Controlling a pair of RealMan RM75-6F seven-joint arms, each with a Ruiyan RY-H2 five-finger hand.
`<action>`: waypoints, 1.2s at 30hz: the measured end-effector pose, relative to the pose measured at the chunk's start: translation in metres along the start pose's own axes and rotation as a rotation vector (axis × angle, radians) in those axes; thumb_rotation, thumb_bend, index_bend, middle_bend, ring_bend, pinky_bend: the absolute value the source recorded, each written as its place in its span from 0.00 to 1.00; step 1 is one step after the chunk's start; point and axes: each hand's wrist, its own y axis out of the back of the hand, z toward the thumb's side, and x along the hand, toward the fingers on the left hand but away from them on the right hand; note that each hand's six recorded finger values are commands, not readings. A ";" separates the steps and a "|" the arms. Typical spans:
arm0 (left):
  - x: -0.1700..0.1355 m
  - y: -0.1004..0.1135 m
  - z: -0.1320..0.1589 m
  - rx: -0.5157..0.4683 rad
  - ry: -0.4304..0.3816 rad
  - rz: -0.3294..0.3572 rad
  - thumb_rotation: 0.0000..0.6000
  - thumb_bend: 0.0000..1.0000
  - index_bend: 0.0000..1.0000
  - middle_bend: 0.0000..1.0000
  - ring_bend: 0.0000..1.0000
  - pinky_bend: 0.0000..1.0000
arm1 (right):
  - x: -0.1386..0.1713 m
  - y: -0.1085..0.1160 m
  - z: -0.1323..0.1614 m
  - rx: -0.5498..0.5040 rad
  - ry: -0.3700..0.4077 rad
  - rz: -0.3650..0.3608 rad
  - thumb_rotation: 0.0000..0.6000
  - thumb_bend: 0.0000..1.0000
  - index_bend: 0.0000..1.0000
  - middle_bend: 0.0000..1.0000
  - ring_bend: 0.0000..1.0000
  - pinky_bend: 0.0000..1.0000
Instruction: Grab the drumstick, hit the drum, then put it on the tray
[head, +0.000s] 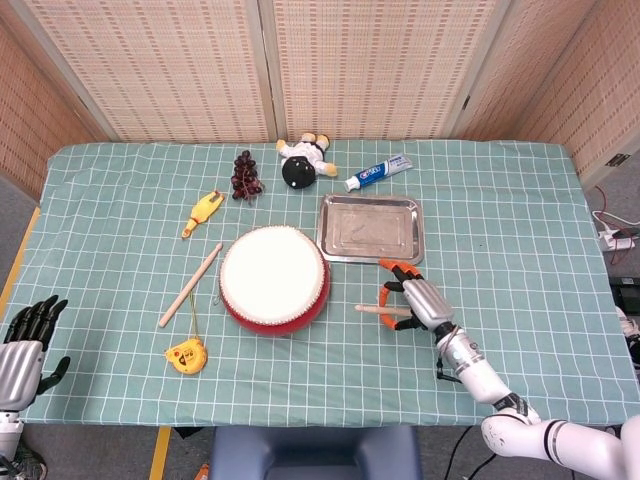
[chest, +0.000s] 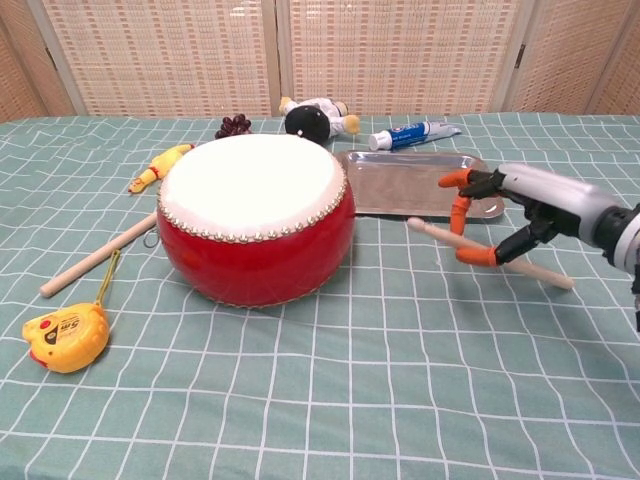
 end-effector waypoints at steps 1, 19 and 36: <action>0.000 0.001 0.001 0.001 -0.003 0.002 1.00 0.30 0.03 0.00 0.00 0.03 | 0.001 0.005 0.000 -0.075 0.004 -0.010 0.97 0.41 0.59 0.08 0.00 0.00; -0.001 0.005 0.007 0.014 -0.012 -0.005 1.00 0.30 0.03 0.00 0.00 0.03 | -0.012 0.041 -0.050 -0.940 0.087 -0.025 0.94 0.41 0.59 0.18 0.08 0.08; 0.000 0.005 0.010 0.017 -0.025 -0.015 1.00 0.30 0.03 0.00 0.00 0.03 | -0.018 0.033 -0.062 -0.998 0.166 -0.023 0.93 0.41 0.47 0.20 0.14 0.14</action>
